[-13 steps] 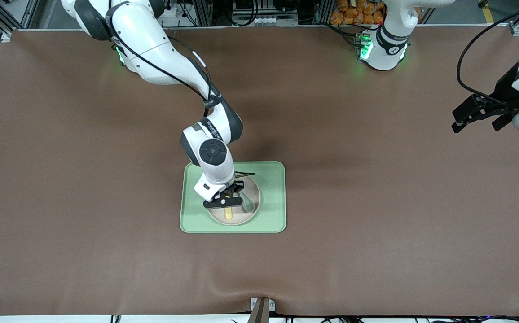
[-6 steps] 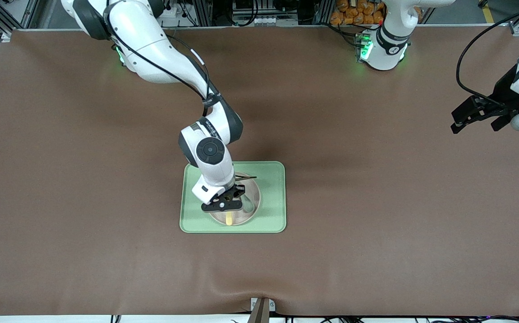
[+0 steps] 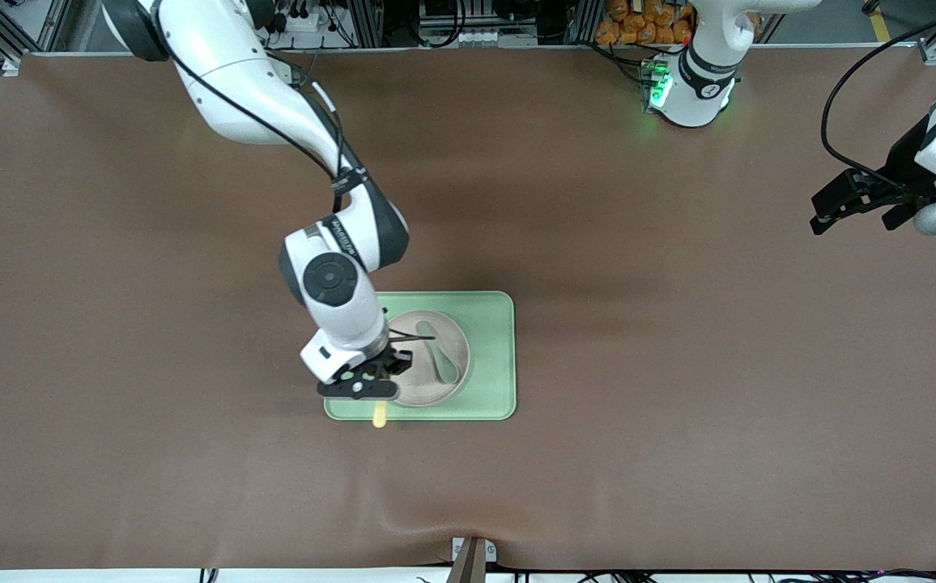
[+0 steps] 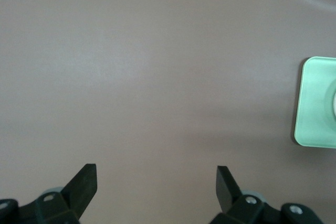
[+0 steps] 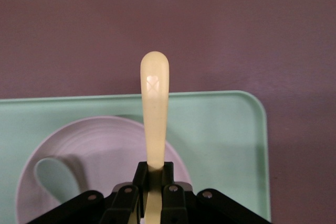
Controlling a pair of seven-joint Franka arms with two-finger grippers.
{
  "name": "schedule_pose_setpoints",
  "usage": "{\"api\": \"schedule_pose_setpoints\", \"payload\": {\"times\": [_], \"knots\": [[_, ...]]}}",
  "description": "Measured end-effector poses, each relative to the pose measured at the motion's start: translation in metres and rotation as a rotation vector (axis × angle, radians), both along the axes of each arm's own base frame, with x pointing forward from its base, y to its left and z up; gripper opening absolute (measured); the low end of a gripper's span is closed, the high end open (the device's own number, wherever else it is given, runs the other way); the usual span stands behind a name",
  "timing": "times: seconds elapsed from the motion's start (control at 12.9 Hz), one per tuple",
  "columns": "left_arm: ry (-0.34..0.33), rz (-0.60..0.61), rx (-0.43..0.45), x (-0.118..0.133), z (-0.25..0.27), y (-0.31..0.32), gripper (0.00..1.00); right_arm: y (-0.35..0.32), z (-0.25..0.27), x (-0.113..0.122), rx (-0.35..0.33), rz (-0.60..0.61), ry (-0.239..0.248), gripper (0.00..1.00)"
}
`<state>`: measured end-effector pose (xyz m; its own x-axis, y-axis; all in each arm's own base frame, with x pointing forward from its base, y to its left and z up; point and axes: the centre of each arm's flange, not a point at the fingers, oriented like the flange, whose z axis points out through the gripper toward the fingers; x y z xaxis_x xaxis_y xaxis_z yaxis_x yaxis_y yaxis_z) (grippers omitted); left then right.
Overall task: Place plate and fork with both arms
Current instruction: 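Set the fork on the tray beside the plate and open the right gripper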
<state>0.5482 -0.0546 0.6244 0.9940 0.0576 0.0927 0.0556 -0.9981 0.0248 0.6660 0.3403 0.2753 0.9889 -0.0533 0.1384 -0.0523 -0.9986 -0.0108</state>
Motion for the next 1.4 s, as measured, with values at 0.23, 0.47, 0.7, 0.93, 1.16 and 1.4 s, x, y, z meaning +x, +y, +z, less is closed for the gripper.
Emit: {"api": "schedule_pose_setpoints", "payload": {"times": [0.23, 0.47, 0.7, 0.93, 1.16, 1.4], "knots": [[0.001, -0.007, 0.001, 0.0, 0.0, 0.001, 1.0, -0.033, -0.02, 0.001, -0.035, -0.036, 0.079, 0.15], [0.003, -0.008, 0.001, 0.0, -0.001, 0.001, 1.0, -0.035, -0.051, -0.018, -0.06, -0.007, 0.146, 0.15], [0.005, -0.008, 0.001, 0.0, -0.001, 0.001, 1.0, -0.038, -0.07, -0.03, -0.052, 0.069, 0.199, 0.15], [0.005, -0.008, 0.001, 0.0, -0.002, 0.001, 1.0, -0.038, -0.076, -0.035, -0.033, 0.079, 0.222, 0.15], [0.006, -0.008, 0.001, 0.0, -0.002, 0.001, 1.0, -0.037, -0.078, -0.037, -0.032, 0.083, 0.226, 0.15], [0.007, -0.008, 0.002, 0.0, -0.002, 0.002, 1.0, -0.036, -0.078, -0.038, -0.032, 0.087, 0.227, 0.44]]}}
